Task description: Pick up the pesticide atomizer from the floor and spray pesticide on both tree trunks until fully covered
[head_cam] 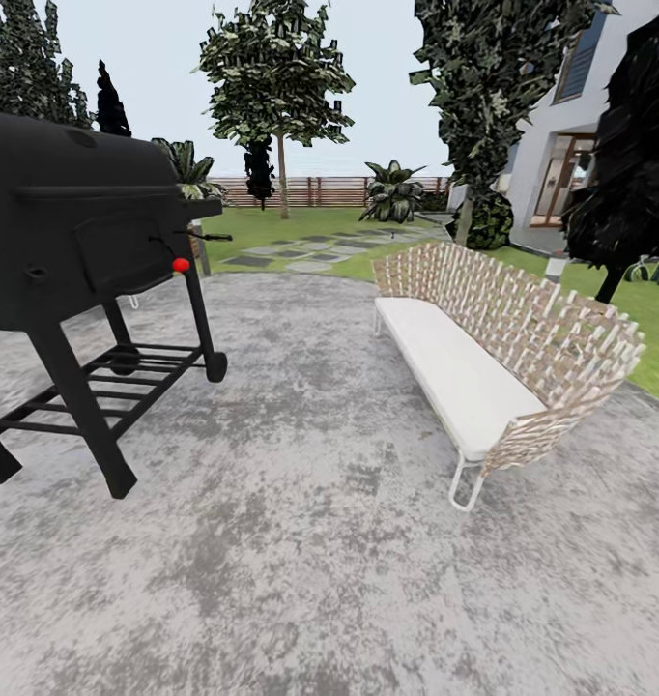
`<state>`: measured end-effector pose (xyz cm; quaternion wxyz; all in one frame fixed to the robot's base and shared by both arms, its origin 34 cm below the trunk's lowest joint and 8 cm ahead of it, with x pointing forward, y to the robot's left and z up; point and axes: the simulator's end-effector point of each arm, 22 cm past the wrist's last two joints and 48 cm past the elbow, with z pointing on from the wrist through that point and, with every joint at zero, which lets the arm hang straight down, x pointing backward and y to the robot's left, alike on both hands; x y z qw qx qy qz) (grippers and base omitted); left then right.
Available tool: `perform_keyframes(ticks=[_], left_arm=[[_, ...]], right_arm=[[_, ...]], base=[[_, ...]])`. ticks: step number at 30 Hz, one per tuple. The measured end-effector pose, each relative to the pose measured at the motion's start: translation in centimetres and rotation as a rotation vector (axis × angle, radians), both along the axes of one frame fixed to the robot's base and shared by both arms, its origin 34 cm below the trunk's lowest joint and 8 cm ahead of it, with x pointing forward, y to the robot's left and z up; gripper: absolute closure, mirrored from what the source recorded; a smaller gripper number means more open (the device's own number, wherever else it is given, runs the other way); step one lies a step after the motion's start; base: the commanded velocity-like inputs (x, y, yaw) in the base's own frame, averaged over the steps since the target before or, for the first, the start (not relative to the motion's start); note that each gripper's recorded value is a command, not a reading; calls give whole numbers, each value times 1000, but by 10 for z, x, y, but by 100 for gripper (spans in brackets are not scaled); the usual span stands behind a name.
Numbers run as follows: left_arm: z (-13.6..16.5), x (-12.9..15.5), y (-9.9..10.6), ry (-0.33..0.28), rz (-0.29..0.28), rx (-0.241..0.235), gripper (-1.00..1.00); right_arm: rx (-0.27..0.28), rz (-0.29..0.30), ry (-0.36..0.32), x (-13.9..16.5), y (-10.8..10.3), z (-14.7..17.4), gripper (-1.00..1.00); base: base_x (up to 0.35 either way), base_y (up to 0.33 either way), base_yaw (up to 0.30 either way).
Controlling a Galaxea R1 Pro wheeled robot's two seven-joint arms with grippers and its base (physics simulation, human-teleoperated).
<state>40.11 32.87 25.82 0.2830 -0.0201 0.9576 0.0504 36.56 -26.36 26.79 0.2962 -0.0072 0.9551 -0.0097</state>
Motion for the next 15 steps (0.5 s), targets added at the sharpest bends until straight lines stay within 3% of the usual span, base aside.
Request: perform_keyframes(ticks=[15], left_arm=[[0, 0, 0, 0, 0, 0, -100]], right_arm=[[1, -1, 0, 0, 0, 0, -100]], base=[[340, 68, 0]])
